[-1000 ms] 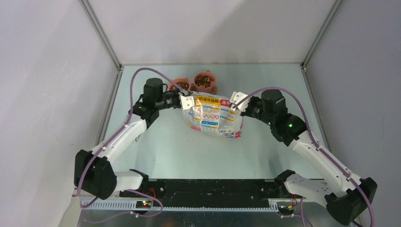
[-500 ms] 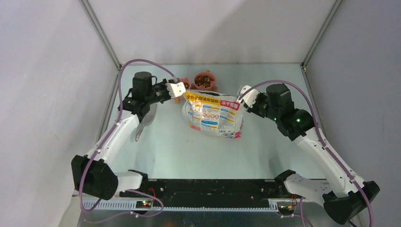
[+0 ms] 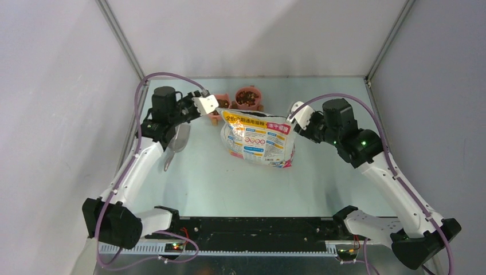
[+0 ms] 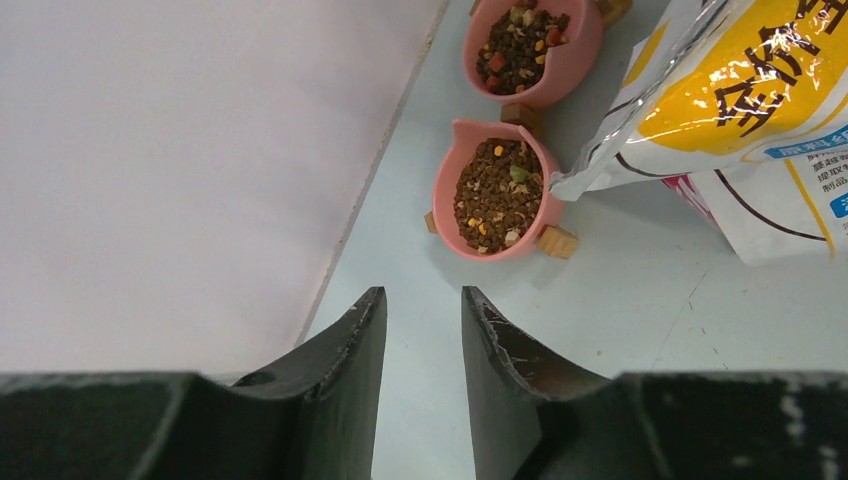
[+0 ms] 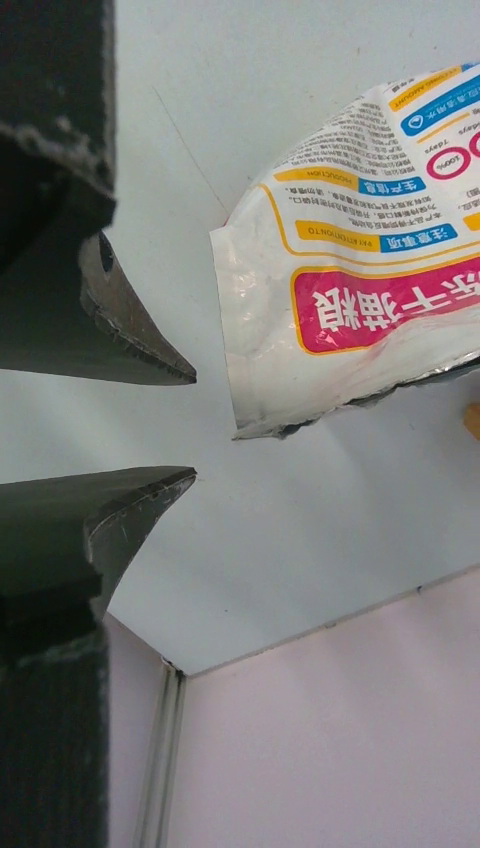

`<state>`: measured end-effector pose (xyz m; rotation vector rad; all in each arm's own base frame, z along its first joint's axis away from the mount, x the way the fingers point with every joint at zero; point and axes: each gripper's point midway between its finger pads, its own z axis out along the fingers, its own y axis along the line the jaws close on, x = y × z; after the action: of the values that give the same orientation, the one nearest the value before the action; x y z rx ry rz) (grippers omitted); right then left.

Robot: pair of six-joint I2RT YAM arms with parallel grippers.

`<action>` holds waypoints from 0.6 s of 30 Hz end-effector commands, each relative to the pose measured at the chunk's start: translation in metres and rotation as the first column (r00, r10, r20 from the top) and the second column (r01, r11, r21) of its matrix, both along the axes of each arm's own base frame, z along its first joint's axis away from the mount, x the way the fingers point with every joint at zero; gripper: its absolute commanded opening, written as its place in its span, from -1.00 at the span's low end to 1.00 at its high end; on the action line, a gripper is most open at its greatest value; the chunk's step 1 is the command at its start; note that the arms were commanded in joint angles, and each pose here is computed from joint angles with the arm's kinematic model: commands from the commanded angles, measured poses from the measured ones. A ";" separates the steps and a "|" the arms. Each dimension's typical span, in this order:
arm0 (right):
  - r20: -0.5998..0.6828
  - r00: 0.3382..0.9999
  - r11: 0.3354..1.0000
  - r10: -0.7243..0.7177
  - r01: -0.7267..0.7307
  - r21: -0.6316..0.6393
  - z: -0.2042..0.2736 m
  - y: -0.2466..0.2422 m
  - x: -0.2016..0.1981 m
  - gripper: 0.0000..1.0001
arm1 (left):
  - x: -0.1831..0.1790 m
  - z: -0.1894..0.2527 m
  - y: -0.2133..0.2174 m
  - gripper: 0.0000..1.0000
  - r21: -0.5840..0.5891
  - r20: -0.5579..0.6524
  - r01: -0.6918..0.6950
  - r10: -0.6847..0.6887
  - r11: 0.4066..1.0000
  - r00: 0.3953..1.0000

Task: Serve the pet food
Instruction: Close the pet food bag at the center of the board.

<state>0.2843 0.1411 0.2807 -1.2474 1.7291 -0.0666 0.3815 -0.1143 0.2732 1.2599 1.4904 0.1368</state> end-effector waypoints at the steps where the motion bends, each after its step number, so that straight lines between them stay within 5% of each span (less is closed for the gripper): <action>1: 0.043 0.999 0.996 0.003 -0.006 0.085 0.037 0.000 -0.008 -0.12 | -0.004 0.034 0.004 -0.16 -0.064 0.079 -0.007 0.012 0.998 0.997; 4: 0.007 0.999 0.990 0.043 -0.043 0.137 0.048 0.009 -0.016 0.11 | -0.009 0.037 0.002 -0.09 -0.090 0.071 0.010 -0.003 0.996 0.997; 7: -0.021 0.994 0.976 0.106 -0.100 0.193 0.064 0.026 -0.024 0.57 | -0.017 0.040 -0.010 0.05 -0.127 0.048 0.069 -0.064 0.989 0.997; 12: -0.033 0.974 0.941 0.224 -0.208 0.266 0.067 0.070 -0.019 0.66 | -0.033 0.056 -0.037 0.25 -0.246 0.020 0.196 -0.197 0.949 0.980; 18: -0.060 0.960 0.921 0.274 -0.244 0.303 0.057 0.111 0.006 0.62 | -0.046 0.073 -0.074 0.33 -0.425 -0.002 0.348 -0.386 0.836 0.923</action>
<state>0.2777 0.2220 0.3215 -1.2940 1.6325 0.3149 0.3486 -0.1579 0.3113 1.2042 1.3695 -0.2469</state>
